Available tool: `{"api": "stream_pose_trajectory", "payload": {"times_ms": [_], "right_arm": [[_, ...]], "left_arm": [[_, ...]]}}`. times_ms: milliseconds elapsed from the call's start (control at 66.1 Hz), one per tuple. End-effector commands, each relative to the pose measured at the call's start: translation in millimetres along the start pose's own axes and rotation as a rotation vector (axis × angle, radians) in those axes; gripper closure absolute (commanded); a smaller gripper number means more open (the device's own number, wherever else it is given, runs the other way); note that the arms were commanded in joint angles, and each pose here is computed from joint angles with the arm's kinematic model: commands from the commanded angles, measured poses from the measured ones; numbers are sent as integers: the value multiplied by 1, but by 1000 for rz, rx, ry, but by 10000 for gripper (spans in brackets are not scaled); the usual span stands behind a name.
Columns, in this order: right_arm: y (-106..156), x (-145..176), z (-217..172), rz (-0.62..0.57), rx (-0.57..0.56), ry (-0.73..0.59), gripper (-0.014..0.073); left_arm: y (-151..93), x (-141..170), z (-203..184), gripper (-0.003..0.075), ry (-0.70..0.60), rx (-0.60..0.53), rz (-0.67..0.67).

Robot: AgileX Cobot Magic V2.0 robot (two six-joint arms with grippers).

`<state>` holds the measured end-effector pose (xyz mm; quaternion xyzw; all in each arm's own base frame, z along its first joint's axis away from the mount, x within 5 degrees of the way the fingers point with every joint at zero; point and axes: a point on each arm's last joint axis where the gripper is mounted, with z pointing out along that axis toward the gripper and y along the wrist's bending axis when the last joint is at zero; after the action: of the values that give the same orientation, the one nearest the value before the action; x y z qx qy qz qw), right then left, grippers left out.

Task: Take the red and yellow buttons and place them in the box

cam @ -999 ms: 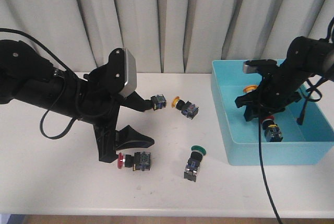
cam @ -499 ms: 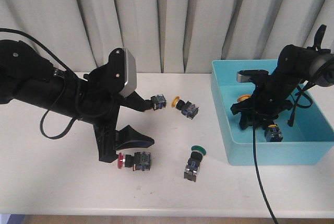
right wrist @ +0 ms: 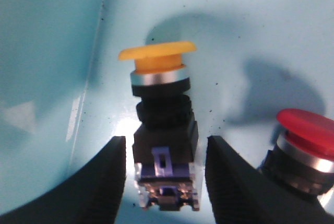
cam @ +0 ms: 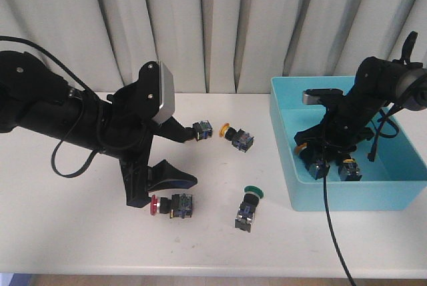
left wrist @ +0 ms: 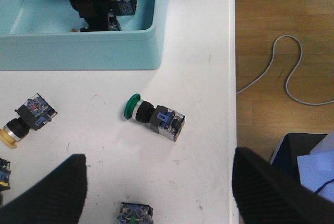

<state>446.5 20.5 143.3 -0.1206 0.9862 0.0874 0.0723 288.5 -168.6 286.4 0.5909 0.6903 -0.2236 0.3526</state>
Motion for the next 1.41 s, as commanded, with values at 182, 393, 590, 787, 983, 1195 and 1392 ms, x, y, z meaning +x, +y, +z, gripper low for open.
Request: {"api": "stream_pose_trajectory", "payload": {"times_ms": [182, 393, 590, 787, 983, 1195, 1392], "right_arm": [[12, -8, -68, -31, 17, -153, 240], [31, 7, -141, -30, 32, -261, 271], [53, 39, -214, -55, 41, -343, 313], [70, 96, -243, -55, 83, -466, 319], [77, 158, -233, -14, 145, -540, 319], [77, 211, -207, 46, 204, -542, 319], [81, 241, -192, 48, 215, -629, 321]], "left_arm": [[-1, -18, -14, 172, -74, -35, 0], [-1, -18, -14, 172, -74, -35, 0], [-1, -18, -14, 172, -73, -36, 1], [-1, -18, -14, 172, -73, -37, 1], [-1, -18, -14, 172, -73, -38, 0], [-1, -18, -14, 172, -76, -38, -126], [2, -18, -14, 204, -85, -64, -329]]}}
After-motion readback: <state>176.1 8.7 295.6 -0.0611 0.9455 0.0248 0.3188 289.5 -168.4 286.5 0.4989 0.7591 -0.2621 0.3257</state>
